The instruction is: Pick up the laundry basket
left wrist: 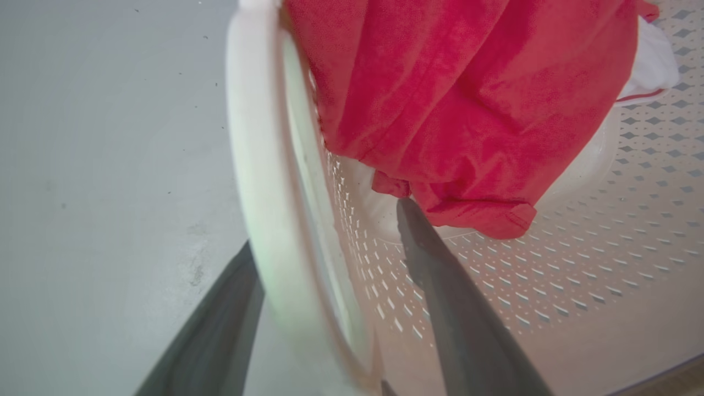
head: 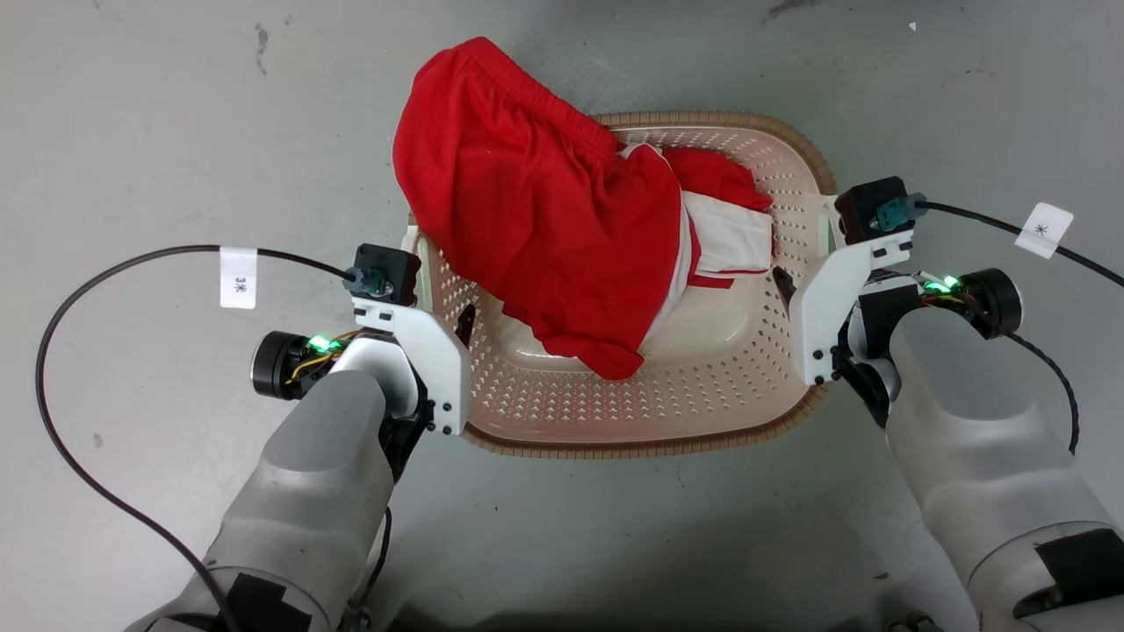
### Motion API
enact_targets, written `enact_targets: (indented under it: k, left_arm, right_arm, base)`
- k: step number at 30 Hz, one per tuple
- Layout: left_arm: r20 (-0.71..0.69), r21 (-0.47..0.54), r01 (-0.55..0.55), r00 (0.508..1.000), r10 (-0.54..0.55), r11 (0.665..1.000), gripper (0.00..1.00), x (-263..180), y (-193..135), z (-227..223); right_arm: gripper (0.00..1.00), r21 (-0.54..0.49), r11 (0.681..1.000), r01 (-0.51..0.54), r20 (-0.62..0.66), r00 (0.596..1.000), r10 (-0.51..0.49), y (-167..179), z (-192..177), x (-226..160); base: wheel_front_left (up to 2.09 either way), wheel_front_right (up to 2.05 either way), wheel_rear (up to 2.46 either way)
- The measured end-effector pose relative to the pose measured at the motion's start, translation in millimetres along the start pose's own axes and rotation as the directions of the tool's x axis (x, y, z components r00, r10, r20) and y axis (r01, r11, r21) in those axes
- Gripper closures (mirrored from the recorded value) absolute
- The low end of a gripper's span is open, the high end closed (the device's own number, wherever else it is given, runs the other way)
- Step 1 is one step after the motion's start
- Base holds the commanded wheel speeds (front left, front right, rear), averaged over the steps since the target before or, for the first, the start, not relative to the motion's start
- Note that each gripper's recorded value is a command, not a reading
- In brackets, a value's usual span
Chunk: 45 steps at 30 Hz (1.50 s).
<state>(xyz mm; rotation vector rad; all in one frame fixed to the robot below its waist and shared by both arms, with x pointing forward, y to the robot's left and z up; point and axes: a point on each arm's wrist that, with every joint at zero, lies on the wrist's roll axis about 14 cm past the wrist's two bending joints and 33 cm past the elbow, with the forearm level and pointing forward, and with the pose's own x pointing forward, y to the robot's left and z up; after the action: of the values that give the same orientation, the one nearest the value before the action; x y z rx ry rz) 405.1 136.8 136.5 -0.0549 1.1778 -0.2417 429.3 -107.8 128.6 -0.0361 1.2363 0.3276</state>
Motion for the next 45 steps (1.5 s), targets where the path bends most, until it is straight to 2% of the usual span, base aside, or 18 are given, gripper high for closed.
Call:
enact_targets:
  k: [5, 6, 7, 8, 16, 24, 26, 33, 43, 45]
  left_arm:
    - [-0.019, 0.000, 0.011, 1.000, -0.011, 1.000, 0.00, 3.7, -2.4, -3.3]
    - [-0.026, 0.001, 0.016, 1.000, -0.016, 1.000, 0.70, 4.2, -3.7, -4.4]
    - [-0.032, 0.003, 0.021, 0.999, -0.021, 1.000, 1.00, 4.5, -5.6, -5.5]
    - [-0.031, 0.003, 0.028, 0.999, -0.028, 1.000, 1.00, 4.8, -7.6, -5.1]
    - [-0.004, 0.005, 0.048, 0.999, -0.048, 0.999, 1.00, 0.8, -9.6, 1.8]
    - [0.028, 0.051, 0.069, 0.997, -0.070, 0.996, 1.00, -16.4, -13.4, 20.4]
    - [0.012, 0.112, 0.077, 0.997, -0.078, 0.991, 1.00, -23.6, -15.4, 22.5]
    - [-0.067, 0.149, 0.097, 0.994, -0.088, 0.984, 1.00, -58.4, -20.6, 22.8]
    - [-0.099, 0.187, 0.137, 0.988, -0.120, 0.973, 1.00, -119.4, -31.8, 39.8]
    - [-0.106, 0.224, 0.143, 0.987, -0.121, 0.964, 1.00, -132.0, -34.8, 41.7]
  right_arm:
    - [0.00, 0.014, 1.000, 0.000, -0.026, 1.000, 0.000, -1.3, -4.6, 4.3]
    - [0.00, 0.017, 1.000, 0.001, -0.027, 1.000, 0.000, -1.7, -4.4, 5.0]
    - [0.60, 0.029, 1.000, 0.002, -0.033, 0.999, -0.001, -2.3, -4.7, 5.6]
    - [1.00, 0.041, 0.999, 0.002, -0.042, 0.999, -0.001, -2.5, -5.5, 6.1]
    - [1.00, 0.041, 0.999, 0.009, -0.044, 0.999, -0.007, -4.2, -5.6, 2.9]
    - [1.00, 0.045, 0.999, 0.019, -0.073, 0.997, -0.016, -4.4, -3.3, -19.0]
    - [1.00, 0.049, 0.998, 0.025, -0.086, 0.996, -0.020, -5.0, -1.7, -28.0]
    - [1.00, 0.068, 0.997, 0.027, -0.151, 0.988, -0.016, 2.0, -6.6, -68.6]
    - [1.00, 0.032, 0.999, 0.021, -0.189, 0.982, -0.014, 16.3, 2.7, -135.3]
    - [1.00, 0.010, 1.000, 0.028, -0.176, 0.984, -0.026, 17.7, 8.5, -148.6]
  base:
    - [0.00, 0.00, 0.00]
    - [0.00, 0.00, 0.00]
    - [0.00, 0.00, 0.00]
    - [0.00, 0.00, 0.00]
    - [0.00, 0.00, 0.00]
    - [0.00, 0.00, 0.00]
    - [0.00, 0.00, 0.00]
    - [0.00, 0.00, 0.00]
    - [0.00, 0.00, 0.00]
    - [0.00, 0.00, 0.00]
